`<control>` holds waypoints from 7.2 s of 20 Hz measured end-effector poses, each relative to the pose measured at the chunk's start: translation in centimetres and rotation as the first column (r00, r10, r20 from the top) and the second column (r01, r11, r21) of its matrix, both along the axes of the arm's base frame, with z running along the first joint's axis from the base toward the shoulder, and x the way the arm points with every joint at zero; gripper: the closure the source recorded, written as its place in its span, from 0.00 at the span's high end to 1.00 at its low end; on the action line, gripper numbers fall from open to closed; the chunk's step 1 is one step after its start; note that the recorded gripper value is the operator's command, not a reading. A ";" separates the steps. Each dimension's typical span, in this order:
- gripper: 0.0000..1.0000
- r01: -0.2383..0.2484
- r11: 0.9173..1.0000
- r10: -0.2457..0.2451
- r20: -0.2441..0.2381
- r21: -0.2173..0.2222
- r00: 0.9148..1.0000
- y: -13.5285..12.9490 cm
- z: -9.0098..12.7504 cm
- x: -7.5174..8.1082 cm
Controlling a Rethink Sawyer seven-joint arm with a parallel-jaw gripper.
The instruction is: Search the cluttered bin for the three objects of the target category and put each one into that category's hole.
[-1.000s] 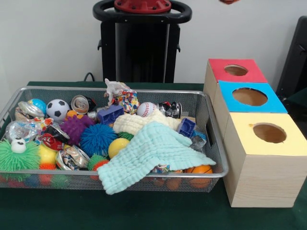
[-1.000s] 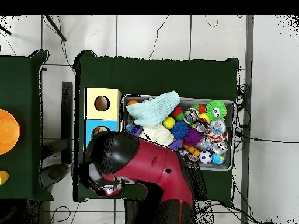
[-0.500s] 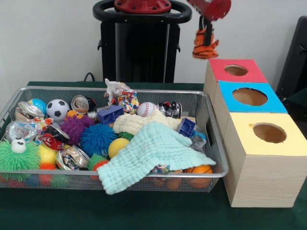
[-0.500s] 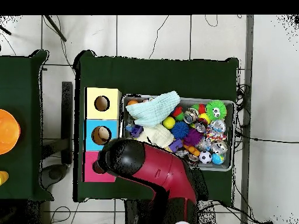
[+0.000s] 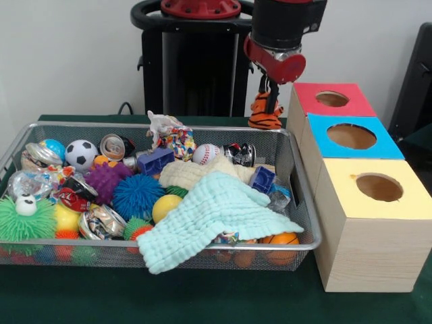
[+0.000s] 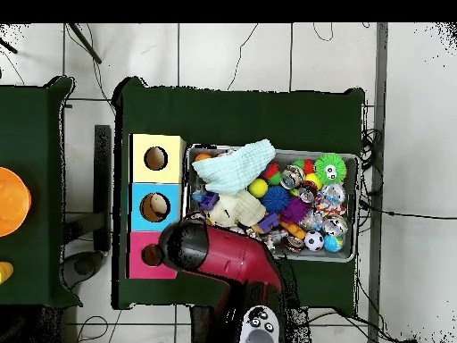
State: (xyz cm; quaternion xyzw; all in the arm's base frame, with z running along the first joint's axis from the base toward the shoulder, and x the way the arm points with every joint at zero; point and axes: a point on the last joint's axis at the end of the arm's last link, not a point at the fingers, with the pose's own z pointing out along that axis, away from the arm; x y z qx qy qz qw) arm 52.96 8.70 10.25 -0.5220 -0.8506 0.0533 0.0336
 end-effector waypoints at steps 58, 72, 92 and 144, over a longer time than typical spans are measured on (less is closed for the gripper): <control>0.00 0.229 0.956 -0.209 -0.124 0.183 0.970 8.7 2.6 0.4; 0.00 0.392 0.872 -0.322 -0.259 0.294 0.911 11.8 4.0 -2.5; 0.00 0.422 0.876 -0.338 -0.329 0.233 0.882 10.7 1.4 -6.8; 1.00 0.214 0.968 -0.204 -0.081 0.134 0.976 10.8 -4.0 -6.3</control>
